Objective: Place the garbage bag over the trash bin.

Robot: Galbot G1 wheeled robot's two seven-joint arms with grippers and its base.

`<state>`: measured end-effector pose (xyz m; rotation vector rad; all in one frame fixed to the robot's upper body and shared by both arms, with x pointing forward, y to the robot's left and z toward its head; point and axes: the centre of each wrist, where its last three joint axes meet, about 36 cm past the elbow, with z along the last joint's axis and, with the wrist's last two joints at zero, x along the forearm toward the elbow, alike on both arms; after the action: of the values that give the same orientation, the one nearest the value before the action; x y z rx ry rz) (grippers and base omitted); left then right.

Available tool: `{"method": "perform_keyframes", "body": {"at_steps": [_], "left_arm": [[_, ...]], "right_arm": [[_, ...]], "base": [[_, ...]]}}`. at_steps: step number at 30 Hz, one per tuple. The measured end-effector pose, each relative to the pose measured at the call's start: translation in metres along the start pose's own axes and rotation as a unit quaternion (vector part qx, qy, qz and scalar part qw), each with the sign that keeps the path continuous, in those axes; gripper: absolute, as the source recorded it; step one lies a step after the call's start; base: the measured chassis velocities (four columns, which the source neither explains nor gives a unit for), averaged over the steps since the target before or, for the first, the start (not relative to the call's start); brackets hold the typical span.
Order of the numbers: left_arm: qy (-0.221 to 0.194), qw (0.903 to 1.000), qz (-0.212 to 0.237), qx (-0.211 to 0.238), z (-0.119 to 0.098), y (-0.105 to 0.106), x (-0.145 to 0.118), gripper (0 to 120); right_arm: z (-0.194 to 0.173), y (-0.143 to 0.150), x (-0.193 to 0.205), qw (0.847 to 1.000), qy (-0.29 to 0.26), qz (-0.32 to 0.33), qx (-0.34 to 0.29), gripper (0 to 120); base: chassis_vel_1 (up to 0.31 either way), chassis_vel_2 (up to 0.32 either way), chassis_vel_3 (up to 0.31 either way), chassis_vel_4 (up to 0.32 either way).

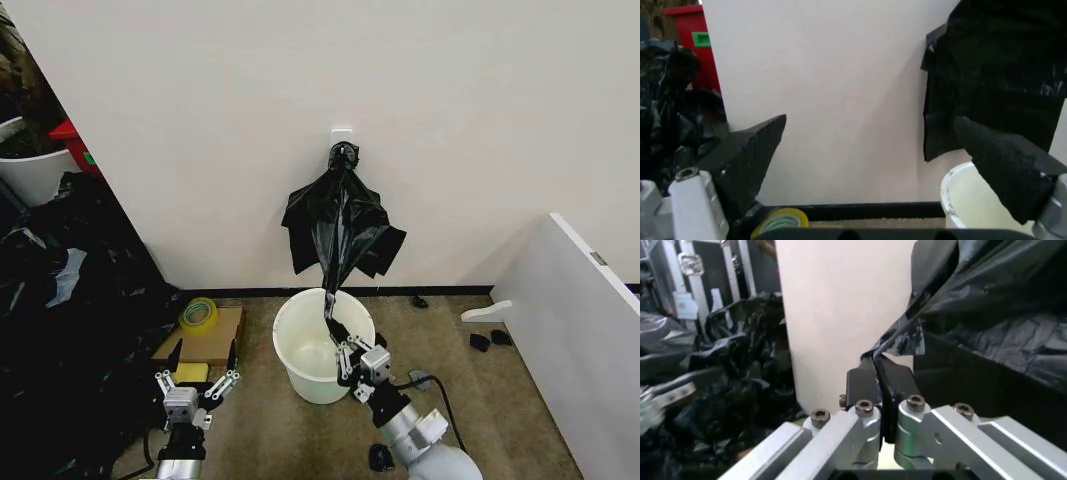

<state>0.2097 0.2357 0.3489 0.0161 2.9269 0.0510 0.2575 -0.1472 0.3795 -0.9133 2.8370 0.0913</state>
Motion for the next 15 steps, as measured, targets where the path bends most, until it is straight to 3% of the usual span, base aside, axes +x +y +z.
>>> {"method": "perform_keyframes", "body": {"at_steps": [15], "left_arm": [[-0.001, 1.0, -0.002, 0.001, 0.001, 0.0, -0.002, 99]], "right_arm": [[0.01, 0.012, 0.009, 1.0, 0.002, -0.016, 0.019, 0]], "base": [[0.0, 0.0, 0.0, 0.0]]}}
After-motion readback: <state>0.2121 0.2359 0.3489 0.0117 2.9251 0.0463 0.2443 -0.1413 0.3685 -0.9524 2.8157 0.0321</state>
